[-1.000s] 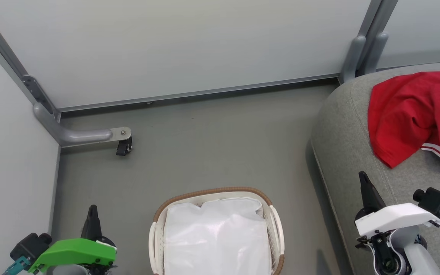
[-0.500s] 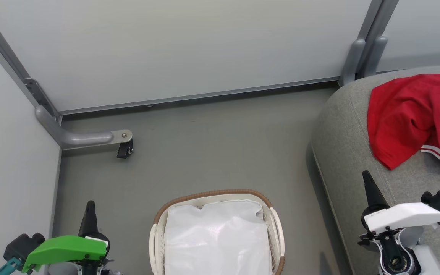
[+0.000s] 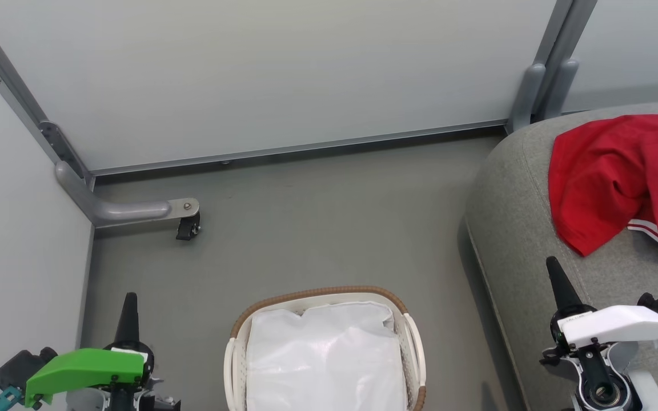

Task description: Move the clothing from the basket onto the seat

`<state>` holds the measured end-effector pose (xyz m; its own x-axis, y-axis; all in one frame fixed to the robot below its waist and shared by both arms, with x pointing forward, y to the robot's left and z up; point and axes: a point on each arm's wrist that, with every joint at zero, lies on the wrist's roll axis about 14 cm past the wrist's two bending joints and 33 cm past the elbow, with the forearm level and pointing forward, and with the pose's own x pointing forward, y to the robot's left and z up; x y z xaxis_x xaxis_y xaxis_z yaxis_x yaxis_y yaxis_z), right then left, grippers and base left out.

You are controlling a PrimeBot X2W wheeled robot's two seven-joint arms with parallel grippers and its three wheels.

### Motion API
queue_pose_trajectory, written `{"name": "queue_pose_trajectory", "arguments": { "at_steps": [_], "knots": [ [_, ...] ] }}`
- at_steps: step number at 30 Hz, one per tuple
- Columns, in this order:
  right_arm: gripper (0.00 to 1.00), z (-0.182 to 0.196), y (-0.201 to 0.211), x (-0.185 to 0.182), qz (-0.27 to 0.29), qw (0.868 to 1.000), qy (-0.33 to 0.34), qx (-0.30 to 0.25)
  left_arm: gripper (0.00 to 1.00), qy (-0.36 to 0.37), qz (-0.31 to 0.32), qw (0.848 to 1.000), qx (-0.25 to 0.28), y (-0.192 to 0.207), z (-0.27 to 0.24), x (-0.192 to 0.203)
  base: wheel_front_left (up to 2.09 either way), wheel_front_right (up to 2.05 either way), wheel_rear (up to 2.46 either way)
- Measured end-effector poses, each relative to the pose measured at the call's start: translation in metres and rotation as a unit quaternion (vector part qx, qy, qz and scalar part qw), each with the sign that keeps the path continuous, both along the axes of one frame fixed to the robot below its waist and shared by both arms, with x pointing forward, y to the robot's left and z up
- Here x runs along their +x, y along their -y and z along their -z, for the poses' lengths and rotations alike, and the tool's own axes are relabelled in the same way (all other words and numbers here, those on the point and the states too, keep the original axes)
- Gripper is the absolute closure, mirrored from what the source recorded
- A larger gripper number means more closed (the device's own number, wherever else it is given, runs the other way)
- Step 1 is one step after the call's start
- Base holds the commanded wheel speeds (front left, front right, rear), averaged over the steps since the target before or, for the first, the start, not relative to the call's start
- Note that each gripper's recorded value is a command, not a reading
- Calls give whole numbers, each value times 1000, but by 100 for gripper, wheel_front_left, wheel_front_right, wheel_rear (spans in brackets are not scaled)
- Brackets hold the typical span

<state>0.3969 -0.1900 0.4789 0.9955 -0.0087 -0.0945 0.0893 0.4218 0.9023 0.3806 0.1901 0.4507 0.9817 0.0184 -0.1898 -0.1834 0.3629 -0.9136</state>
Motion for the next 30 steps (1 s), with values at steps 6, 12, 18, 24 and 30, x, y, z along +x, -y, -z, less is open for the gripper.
{"name": "queue_pose_trajectory", "arguments": {
  "at_steps": [6, 12, 18, 24, 30],
  "knots": [
    [100, -4, 2, -1, 3, 999, 5, 33, 100, 9, -3, 1000, -28, -1, -6, 1, 0, 0, 0],
    [100, -7, 3, -1, 4, 998, 10, 61, 100, 19, -4, 998, -52, -1, -12, 2, 0, 0, 0],
    [100, -11, 4, -1, 5, 996, 15, 87, 100, 32, -7, 997, -74, -3, -19, 5, 0, 0, 0],
    [100, -13, 4, -2, 6, 994, 20, 111, 100, 40, -8, 994, -97, -4, -24, 5, 0, 0, 0],
    [100, -16, 5, -3, 6, 991, 25, 135, 100, 50, -9, 992, -115, -5, -30, 5, 0, 0, 0]
  ]
}}
